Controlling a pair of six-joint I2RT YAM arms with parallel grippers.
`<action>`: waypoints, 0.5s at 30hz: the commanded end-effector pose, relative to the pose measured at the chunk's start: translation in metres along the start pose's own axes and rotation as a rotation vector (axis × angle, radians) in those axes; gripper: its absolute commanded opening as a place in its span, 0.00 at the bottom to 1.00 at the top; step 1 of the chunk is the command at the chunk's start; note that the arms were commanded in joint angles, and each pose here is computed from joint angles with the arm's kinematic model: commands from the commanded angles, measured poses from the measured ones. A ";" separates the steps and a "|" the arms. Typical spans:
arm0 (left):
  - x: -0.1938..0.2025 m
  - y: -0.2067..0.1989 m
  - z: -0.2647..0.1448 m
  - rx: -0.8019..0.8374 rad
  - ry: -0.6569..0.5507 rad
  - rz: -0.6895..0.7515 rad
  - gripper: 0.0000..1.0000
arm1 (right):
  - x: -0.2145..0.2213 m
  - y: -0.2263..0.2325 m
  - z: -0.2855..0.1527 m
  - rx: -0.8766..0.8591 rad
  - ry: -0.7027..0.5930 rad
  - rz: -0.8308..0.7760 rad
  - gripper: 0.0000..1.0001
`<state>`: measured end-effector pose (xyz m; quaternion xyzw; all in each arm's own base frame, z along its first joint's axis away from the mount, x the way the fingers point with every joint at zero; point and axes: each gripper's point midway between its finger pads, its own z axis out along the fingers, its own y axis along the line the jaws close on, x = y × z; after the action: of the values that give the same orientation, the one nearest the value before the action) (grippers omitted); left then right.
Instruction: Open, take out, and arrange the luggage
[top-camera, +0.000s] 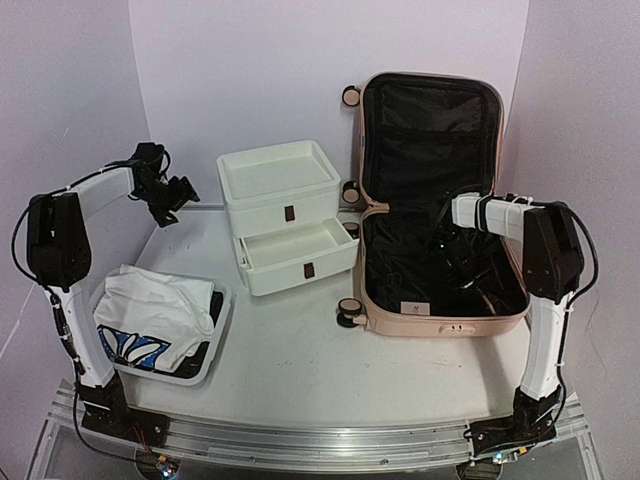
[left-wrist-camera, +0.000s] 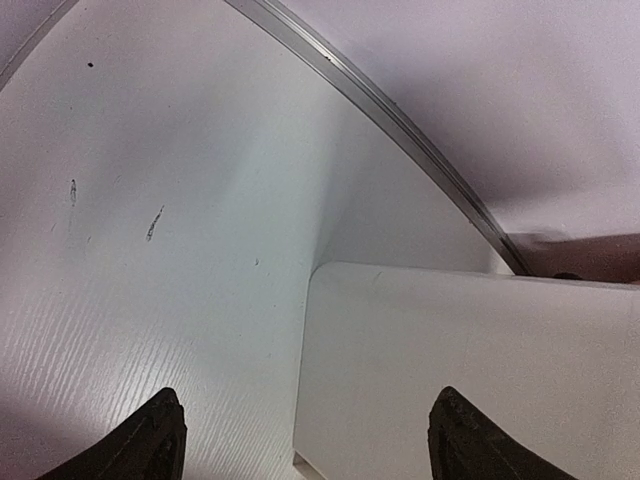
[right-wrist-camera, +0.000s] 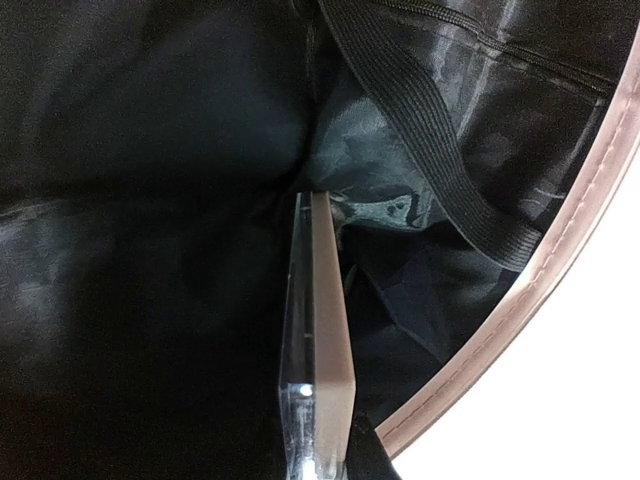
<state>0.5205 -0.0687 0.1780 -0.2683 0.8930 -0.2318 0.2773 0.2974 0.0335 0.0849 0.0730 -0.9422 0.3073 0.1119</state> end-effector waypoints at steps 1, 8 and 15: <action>-0.027 -0.031 -0.048 0.083 -0.136 0.085 0.84 | -0.001 -0.007 -0.034 -0.112 -0.094 0.080 0.00; -0.029 -0.051 -0.073 0.154 -0.159 0.098 0.84 | -0.034 0.020 -0.095 -0.541 -0.246 0.297 0.00; -0.014 -0.067 -0.105 0.213 -0.169 0.152 0.84 | -0.056 0.025 -0.152 -0.860 -0.347 0.509 0.00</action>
<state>0.5054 -0.0726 0.2500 -0.2272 0.8730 -0.2560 0.3474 0.3440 0.1146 0.1320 -0.0896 -0.9953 0.0220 -0.0277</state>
